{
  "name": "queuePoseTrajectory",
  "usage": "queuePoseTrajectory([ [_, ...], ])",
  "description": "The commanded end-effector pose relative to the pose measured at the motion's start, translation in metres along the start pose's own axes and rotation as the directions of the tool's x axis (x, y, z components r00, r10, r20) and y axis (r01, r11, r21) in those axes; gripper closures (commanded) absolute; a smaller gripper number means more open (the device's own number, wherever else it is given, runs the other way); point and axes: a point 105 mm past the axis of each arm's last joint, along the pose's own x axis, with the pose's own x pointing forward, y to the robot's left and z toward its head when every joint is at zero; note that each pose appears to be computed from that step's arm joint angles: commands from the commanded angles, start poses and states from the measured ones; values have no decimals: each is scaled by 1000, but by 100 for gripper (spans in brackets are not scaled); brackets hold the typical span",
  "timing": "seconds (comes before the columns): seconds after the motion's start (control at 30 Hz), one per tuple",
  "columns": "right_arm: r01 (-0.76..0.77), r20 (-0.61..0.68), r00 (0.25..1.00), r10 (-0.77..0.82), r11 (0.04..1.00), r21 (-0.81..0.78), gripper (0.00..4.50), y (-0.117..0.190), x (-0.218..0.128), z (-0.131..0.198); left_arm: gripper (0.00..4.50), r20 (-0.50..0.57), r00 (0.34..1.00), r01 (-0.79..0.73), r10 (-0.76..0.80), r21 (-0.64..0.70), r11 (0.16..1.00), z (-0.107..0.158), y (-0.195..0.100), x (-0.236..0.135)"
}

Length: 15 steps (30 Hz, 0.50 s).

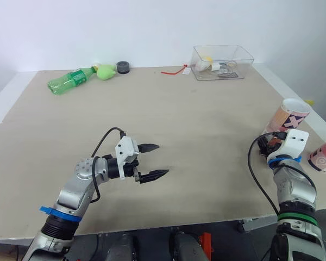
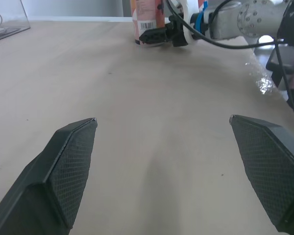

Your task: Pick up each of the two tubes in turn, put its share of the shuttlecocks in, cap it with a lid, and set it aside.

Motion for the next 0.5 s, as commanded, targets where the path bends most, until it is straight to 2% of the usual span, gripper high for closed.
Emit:
queuePoseTrajectory([
  [0.03,13,20,1000,-13,999,35,3,-6,-4,5,0,8,1000,24,-24,53,998,7,-2,2],
  [0.37,-40,39,998,39,999,27,3,-2,-23,18,0,-4,1000,29,-29,65,997,4,0,4],
  [0.5,-89,32,996,89,996,4,3,10,-39,25,0,-8,1000,30,-30,67,997,3,0,4],
])
